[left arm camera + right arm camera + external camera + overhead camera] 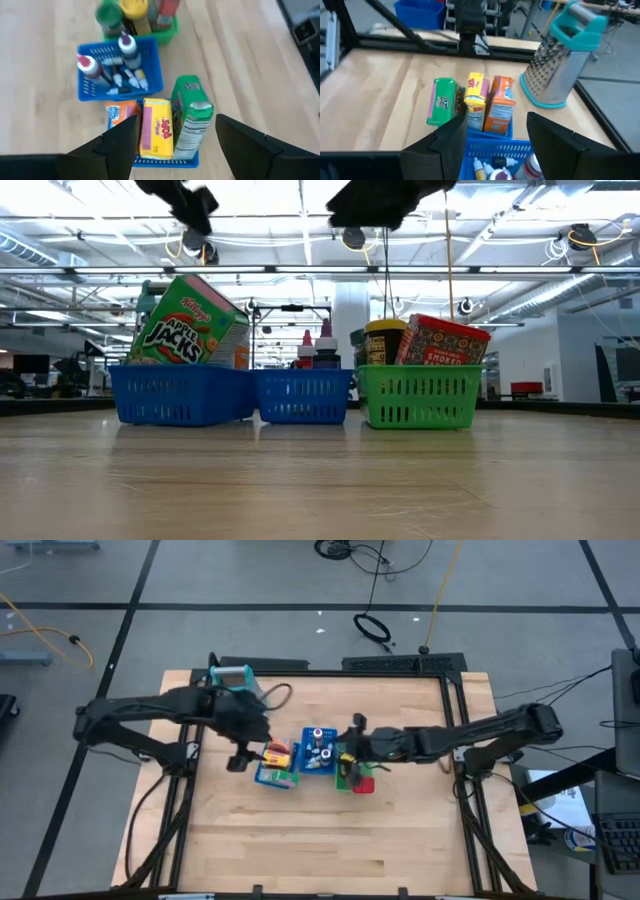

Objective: Pick & Place Kitchen Items
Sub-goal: Return to Home Position

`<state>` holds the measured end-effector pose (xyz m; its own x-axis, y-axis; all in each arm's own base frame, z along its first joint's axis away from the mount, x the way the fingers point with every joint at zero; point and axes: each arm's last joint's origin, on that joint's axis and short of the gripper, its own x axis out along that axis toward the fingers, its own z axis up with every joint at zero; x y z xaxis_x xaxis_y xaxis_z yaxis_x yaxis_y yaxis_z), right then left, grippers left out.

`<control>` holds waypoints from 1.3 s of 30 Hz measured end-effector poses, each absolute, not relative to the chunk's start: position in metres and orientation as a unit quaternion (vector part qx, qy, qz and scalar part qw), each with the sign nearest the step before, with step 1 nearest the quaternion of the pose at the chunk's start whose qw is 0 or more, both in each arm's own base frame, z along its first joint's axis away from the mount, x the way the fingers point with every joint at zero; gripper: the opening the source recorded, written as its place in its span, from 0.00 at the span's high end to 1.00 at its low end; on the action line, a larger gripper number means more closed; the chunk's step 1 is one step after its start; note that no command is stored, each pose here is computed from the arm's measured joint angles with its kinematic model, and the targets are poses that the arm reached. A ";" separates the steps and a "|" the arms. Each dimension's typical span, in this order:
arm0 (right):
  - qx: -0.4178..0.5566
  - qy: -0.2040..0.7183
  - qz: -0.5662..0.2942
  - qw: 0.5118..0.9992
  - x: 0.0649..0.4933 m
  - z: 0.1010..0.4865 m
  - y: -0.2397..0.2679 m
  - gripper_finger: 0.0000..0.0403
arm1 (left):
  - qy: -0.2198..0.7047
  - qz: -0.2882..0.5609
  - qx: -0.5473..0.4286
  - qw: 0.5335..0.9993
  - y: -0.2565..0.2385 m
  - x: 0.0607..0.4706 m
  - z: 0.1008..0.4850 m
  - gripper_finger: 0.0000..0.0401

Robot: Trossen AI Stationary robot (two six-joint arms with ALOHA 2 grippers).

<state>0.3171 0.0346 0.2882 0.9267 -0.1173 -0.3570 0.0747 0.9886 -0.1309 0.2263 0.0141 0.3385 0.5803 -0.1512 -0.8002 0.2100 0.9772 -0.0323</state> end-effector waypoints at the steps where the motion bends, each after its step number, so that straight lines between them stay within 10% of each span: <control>1: -0.052 0.179 -0.050 0.981 0.310 0.291 0.034 0.51 | 0.437 -0.094 0.033 0.894 0.013 0.220 0.344 0.33; 15: 0.032 0.068 -0.057 0.996 0.186 0.271 0.018 0.51 | 0.270 -0.029 -0.001 0.962 -0.001 0.149 0.345 0.34; 39: 0.090 -0.033 -0.062 0.993 0.106 0.181 0.007 0.51 | 0.105 0.021 -0.060 0.992 -0.014 0.121 0.209 0.34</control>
